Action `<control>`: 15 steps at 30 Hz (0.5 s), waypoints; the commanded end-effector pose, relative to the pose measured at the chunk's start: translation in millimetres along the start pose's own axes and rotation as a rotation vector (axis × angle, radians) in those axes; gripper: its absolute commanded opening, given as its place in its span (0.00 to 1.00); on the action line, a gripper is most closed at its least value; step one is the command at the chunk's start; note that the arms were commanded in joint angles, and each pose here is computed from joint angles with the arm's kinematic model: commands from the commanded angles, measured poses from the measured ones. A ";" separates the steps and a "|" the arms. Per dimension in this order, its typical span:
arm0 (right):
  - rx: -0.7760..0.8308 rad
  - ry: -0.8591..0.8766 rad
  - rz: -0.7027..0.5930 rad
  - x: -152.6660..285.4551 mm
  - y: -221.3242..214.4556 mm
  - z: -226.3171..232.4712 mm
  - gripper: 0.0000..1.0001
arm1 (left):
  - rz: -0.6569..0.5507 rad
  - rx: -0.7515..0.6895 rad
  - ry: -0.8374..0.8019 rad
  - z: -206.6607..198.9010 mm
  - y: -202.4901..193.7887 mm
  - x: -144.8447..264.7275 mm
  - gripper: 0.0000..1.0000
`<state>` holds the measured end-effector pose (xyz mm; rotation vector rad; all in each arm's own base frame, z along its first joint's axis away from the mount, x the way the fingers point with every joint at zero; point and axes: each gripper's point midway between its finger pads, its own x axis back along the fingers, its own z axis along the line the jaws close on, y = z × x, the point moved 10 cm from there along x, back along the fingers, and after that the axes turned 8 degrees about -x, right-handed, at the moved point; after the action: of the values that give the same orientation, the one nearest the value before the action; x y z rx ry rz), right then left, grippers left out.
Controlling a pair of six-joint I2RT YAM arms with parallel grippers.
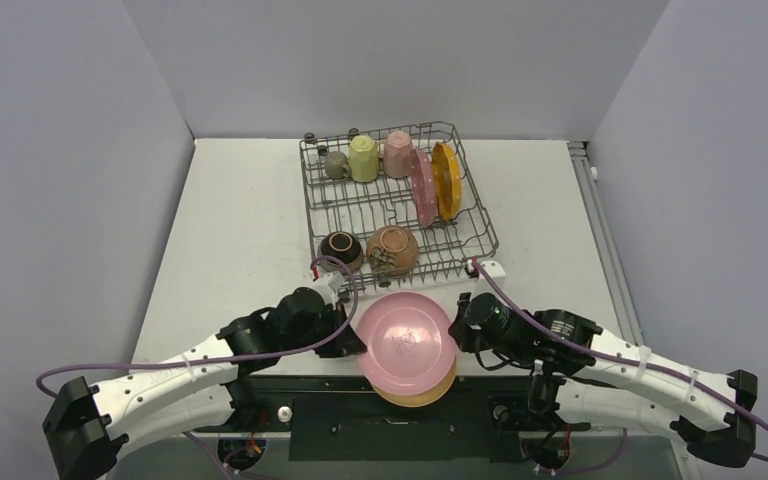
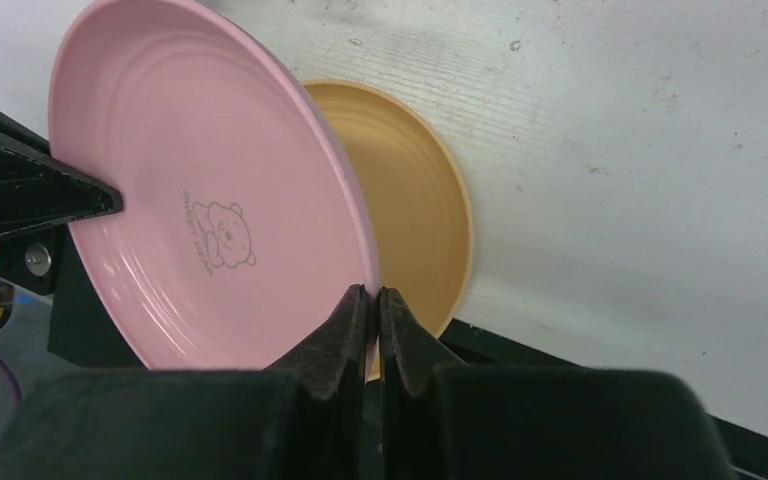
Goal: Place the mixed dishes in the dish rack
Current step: Pick up the plate at the center of the board, then insert the plate into the dish rack.
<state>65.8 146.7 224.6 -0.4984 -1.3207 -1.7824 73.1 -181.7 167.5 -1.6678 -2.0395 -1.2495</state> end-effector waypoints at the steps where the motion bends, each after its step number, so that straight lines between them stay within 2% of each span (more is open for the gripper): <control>1: -0.065 0.122 -0.065 8.6 8.0 10.4 0.04 | -0.059 -0.017 -0.146 -15.9 11.0 10.4 0.00; 2: -0.066 0.119 -0.061 6.5 5.5 8.2 0.15 | -0.061 -0.014 -0.148 -15.6 11.2 11.5 0.00; 4: -0.073 0.127 -0.053 4.7 1.8 5.8 0.27 | -0.070 -0.009 -0.163 -15.9 12.4 15.3 0.00; 8: -0.092 0.162 -0.026 -0.5 -5.8 4.8 0.42 | -0.084 -0.005 -0.198 -17.9 15.4 22.2 0.00; 10: -0.096 0.168 -0.012 -3.4 -9.3 4.5 0.45 | -0.093 -0.006 -0.209 -19.0 16.5 24.9 0.00; 13: -0.115 0.212 -0.006 -5.9 -10.6 9.1 0.41 | -0.096 -0.007 -0.221 -20.3 16.9 27.1 0.00; 14: -0.119 0.223 -0.003 -6.5 -11.3 9.9 0.27 | -0.092 -0.007 -0.225 -20.6 16.7 27.3 0.00; 15: -0.130 0.245 -0.015 -5.5 -9.3 12.5 0.19 | -0.093 -0.007 -0.226 -20.8 17.0 27.6 0.00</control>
<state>59.2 152.5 214.9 -0.3999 -1.1407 -1.8419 72.5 -172.9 187.3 -1.7172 -2.1647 -1.1825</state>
